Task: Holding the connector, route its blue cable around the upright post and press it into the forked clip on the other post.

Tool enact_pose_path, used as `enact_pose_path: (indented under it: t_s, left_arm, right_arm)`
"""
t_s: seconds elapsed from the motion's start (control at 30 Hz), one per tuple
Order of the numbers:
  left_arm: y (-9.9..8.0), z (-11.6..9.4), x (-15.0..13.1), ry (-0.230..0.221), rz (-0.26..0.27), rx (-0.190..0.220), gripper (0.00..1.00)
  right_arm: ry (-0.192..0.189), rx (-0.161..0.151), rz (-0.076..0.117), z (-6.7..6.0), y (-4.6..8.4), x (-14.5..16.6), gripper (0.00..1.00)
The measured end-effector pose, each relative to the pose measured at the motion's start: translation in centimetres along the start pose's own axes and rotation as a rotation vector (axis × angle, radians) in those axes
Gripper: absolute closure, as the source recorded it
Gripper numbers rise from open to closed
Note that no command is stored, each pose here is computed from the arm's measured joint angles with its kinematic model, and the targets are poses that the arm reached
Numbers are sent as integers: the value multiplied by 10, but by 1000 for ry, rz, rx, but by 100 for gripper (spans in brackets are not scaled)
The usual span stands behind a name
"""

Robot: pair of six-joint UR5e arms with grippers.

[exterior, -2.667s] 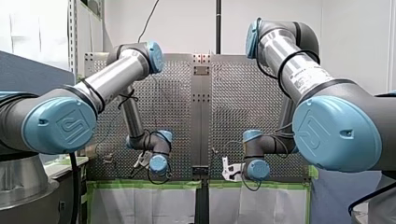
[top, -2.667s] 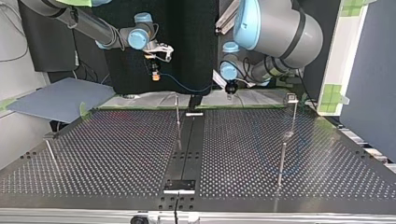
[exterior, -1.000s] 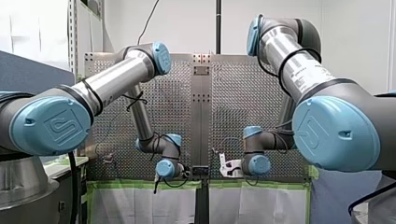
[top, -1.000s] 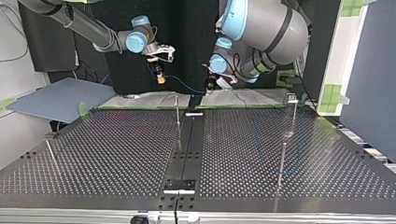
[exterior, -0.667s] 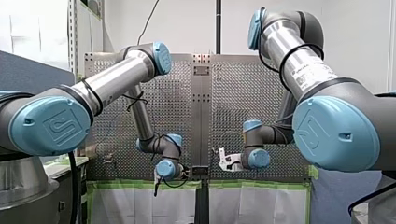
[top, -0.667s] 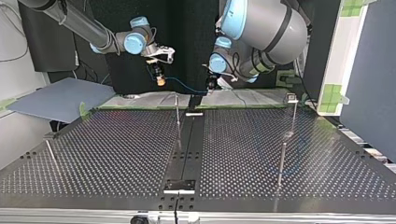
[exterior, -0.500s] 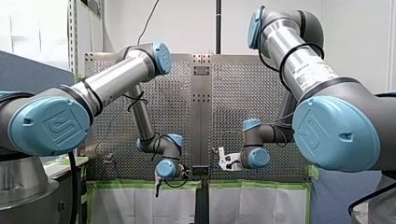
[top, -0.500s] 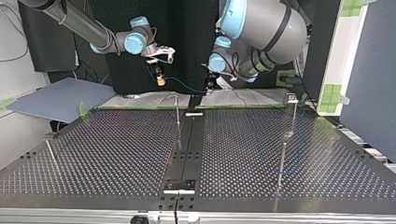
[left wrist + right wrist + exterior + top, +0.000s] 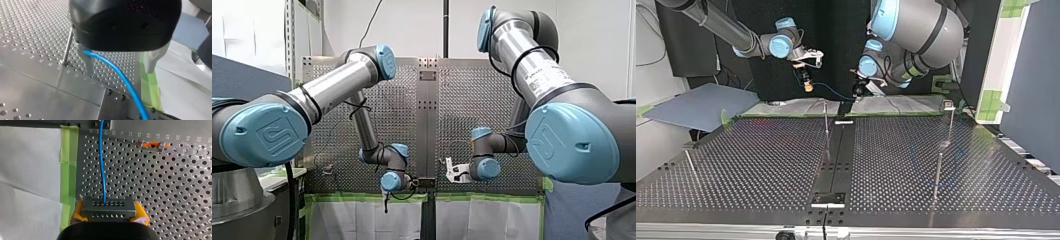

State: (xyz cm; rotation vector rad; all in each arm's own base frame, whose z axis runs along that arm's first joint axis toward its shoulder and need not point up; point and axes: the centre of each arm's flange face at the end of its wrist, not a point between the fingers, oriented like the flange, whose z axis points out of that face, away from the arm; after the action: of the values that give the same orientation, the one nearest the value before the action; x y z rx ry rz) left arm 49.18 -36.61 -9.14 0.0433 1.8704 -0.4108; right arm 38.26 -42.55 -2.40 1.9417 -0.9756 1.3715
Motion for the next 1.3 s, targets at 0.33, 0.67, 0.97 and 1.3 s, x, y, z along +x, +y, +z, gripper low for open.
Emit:
enact_pose_path:
  t_s: [0.33,0.67,0.97,1.3]
  left_arm:
    - [-5,-9,8,7,-81,9,0]
    - [-19,-9,8,-31,-156,50,0]
    - [-24,-7,6,-62,-165,63,11]
    - [-22,-8,5,-86,-104,12,78]
  right_arm:
    - [1,-1,0,0,0,0,100]
    - [1,0,0,0,0,0,100]
    - [3,1,0,0,0,0,100]
    - [3,1,0,0,-1,0,100]
